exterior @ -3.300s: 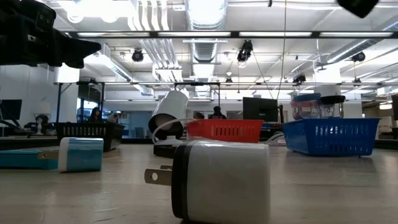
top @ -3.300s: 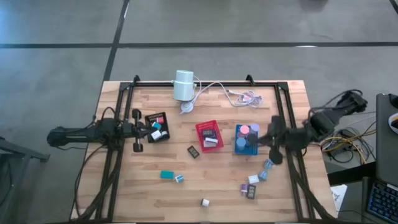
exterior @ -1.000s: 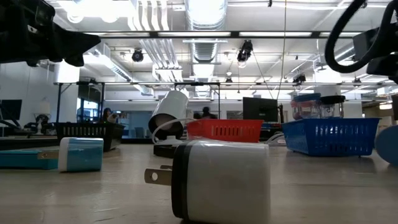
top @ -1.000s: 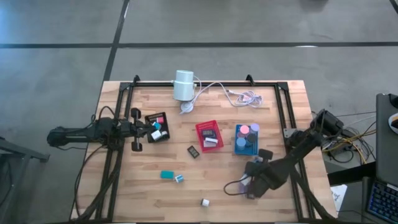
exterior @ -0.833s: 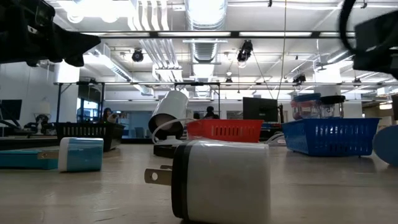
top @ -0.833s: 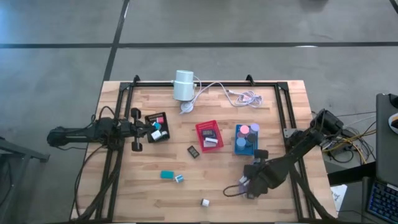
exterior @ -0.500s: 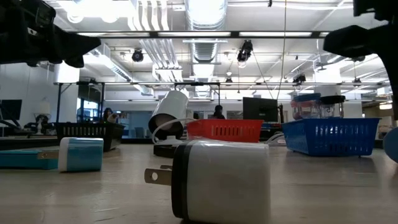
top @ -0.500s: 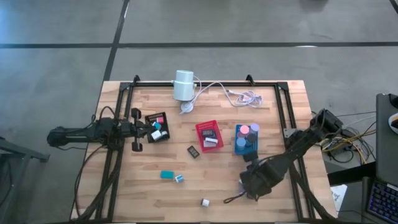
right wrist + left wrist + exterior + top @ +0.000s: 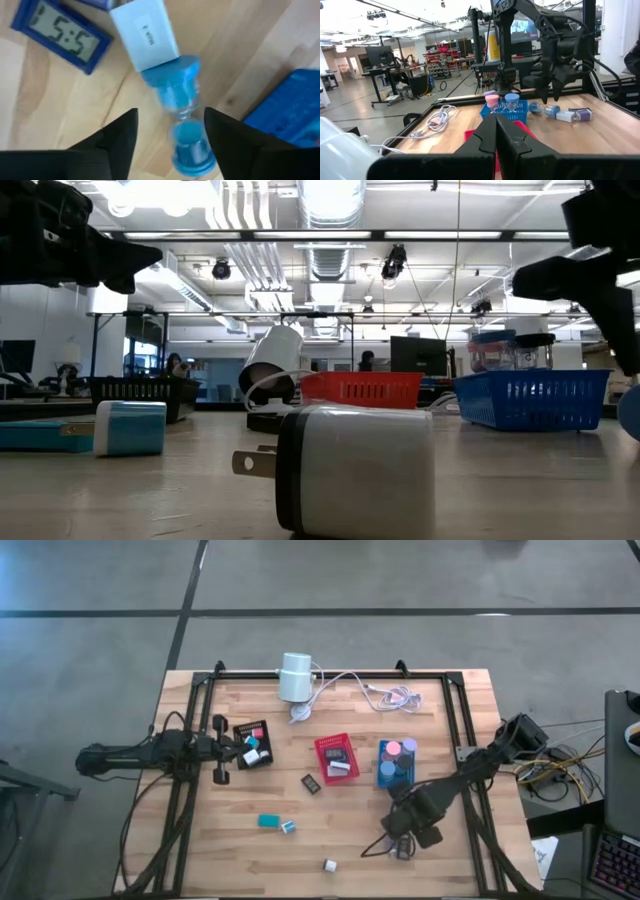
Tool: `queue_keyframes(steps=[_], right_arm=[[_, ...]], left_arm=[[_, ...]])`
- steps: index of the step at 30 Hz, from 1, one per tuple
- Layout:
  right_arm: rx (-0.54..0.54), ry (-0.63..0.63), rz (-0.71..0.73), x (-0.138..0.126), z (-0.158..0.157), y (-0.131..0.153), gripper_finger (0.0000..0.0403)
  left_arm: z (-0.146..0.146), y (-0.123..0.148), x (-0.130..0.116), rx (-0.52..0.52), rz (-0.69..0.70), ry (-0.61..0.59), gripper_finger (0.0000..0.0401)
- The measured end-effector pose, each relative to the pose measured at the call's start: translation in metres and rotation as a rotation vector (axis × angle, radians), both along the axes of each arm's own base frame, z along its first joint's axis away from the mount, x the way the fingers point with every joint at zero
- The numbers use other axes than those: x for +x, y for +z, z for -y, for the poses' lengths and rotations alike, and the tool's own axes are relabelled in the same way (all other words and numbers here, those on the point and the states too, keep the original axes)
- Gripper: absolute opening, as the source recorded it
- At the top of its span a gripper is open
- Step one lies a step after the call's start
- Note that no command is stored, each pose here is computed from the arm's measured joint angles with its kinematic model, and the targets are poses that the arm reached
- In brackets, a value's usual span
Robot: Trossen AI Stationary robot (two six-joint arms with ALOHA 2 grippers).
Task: Pick & Place Office items
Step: Put the blue hourglass into the blue bin
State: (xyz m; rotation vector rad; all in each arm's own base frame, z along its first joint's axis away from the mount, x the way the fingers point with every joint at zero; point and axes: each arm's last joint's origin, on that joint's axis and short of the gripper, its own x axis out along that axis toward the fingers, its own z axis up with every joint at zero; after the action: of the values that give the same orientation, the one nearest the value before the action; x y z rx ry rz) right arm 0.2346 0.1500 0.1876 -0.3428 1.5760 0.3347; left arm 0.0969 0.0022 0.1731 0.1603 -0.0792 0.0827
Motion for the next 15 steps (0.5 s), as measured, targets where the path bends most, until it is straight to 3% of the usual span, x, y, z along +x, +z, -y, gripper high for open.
queue_keyframes(steps=[8,15], right_arm=[[-0.017,0.114,0.090,0.005,0.000,-0.006,0.0250],[-0.028,0.067,0.065,0.002,0.006,-0.015,0.0244]], left_arm=[[0.000,-0.001,0.000,-0.025,-0.007,-0.002,0.0005],[0.000,-0.001,0.000,-0.050,-0.010,-0.004,0.0005]])
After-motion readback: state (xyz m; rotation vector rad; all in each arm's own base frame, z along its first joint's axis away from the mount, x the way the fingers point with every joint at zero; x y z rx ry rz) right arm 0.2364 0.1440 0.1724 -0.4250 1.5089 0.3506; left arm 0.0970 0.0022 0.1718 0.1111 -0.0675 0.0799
